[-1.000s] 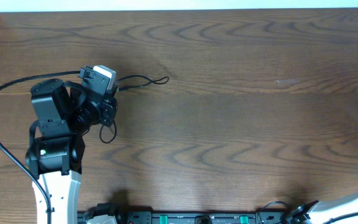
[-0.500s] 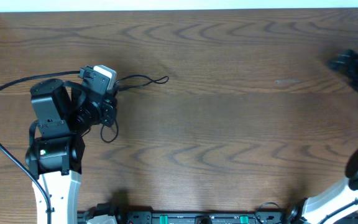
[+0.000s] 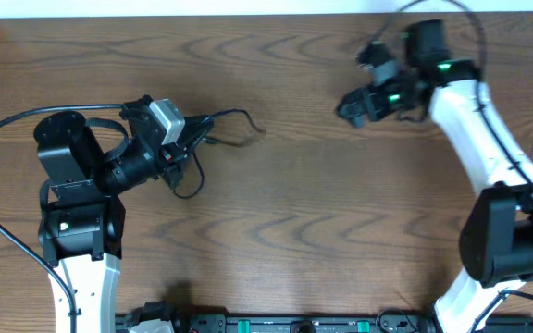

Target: Untangle cables

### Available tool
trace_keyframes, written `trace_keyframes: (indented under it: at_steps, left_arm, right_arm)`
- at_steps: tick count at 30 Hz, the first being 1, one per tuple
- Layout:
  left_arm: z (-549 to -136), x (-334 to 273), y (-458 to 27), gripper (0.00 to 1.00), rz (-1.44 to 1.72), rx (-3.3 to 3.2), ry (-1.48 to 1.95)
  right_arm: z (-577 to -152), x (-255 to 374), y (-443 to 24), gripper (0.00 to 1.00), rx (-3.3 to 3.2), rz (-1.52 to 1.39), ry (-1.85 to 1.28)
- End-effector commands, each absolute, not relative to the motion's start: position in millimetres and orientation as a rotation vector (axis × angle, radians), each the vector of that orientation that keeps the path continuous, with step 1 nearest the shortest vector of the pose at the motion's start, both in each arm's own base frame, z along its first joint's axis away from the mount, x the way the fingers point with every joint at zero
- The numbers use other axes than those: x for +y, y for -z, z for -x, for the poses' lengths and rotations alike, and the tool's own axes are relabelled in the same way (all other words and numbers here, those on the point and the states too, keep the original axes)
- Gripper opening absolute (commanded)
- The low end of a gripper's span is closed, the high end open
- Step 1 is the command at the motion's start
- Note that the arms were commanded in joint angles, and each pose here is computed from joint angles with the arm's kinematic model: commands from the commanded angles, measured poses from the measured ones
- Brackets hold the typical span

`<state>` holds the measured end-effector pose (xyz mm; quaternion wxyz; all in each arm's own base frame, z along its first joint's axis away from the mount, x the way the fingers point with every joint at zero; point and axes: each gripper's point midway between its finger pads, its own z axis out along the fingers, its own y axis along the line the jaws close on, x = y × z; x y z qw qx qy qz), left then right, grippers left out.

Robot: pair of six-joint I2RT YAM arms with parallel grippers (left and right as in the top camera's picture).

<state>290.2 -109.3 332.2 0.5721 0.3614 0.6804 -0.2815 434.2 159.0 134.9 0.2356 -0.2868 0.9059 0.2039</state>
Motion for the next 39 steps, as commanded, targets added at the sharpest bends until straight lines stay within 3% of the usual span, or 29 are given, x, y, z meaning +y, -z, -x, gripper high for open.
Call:
trace_keyframes:
  at_steps: [1,9,14,18,21,25,29,36,39]
  left_arm:
    - [-281,-116,-336,0.07,-0.881,1.559,0.731]
    - [-282,-116,-335,0.07,-0.879,1.563,0.734]
    - [-287,-113,-333,0.07,-0.861,1.582,0.701]
    - [-295,-105,-327,0.07,-0.820,1.629,0.642]
    - [-297,-102,-324,0.08,-0.803,1.652,0.624]
    - [-301,-100,-319,0.07,-0.790,1.673,0.618]
    - [-304,-100,-314,0.07,-0.785,1.687,0.628]
    - [-309,-99,-308,0.07,-0.778,1.707,0.643]
    - [-309,-99,-308,0.08,-0.778,1.707,0.642]
  right_arm:
    - [-422,199,-135,0.99,2.313,1.130,-0.527]
    - [-392,298,-150,0.99,1.915,1.538,-0.490]
    - [-393,316,-152,0.99,1.833,1.601,-0.355]
    - [-440,286,-160,0.99,1.948,1.368,-0.036]
    - [-489,235,-190,0.99,2.049,0.894,0.218]
    - [-505,187,-220,0.99,2.063,0.639,0.309]
    - [-477,182,-219,0.99,2.140,0.769,0.204]
    - [-355,166,-188,0.99,2.441,1.207,0.062]
    - [-339,164,-193,0.99,2.456,1.238,0.059]
